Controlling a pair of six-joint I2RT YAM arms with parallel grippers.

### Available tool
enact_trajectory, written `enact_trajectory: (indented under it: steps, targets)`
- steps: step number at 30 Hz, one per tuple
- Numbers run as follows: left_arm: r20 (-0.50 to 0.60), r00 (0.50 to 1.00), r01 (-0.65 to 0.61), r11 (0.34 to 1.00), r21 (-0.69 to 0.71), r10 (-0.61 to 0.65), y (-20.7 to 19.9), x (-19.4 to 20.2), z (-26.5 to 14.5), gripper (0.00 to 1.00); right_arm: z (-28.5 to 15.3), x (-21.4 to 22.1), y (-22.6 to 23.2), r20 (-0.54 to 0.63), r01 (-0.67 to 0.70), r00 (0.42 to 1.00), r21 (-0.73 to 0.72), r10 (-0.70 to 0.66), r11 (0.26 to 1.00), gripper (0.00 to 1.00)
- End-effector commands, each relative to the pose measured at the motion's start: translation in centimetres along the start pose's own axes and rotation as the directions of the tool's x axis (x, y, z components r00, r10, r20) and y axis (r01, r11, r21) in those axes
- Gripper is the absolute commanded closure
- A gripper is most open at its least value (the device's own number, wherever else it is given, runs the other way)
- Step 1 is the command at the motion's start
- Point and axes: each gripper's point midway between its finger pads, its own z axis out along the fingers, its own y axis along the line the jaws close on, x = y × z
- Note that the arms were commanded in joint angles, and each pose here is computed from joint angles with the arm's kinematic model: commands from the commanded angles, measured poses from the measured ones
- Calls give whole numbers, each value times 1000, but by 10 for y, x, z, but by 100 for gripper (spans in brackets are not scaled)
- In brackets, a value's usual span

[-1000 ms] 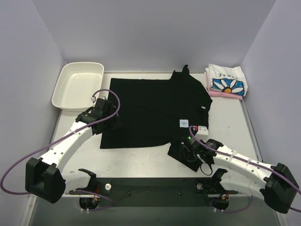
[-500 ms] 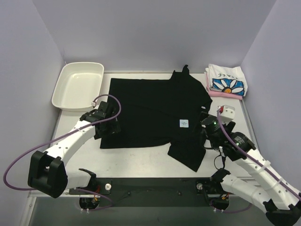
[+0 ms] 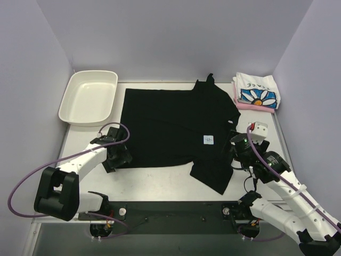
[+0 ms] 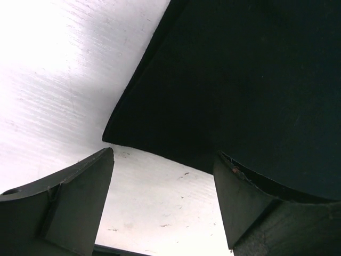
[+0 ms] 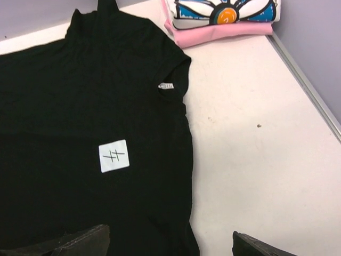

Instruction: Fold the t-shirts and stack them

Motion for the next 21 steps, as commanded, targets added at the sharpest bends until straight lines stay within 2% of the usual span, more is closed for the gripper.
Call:
enact_trajectory:
  steps: [1, 14, 17, 20, 21]
  targets:
    - [17, 997, 71, 995, 74, -72, -11, -7, 4, 17, 0, 11, -10, -20, 25, 1000, 14, -25, 1000, 0]
    - [54, 988, 140, 989, 35, -142, 10, -20, 7, 32, 5, 30, -10, -55, 24, 998, -11, -25, 1000, 0]
    - [59, 988, 143, 989, 28, -145, 13, -20, 7, 39, 5, 30, -9, -57, 23, 998, -16, -24, 1000, 0]
    - [62, 987, 144, 989, 27, -145, 14, -19, 10, 51, 5, 31, -8, -59, 19, 998, -20, -21, 1000, 0]
    - [59, 987, 145, 989, 27, -146, 15, -18, 10, 61, 5, 31, -7, -61, 20, 998, -24, -22, 1000, 0]
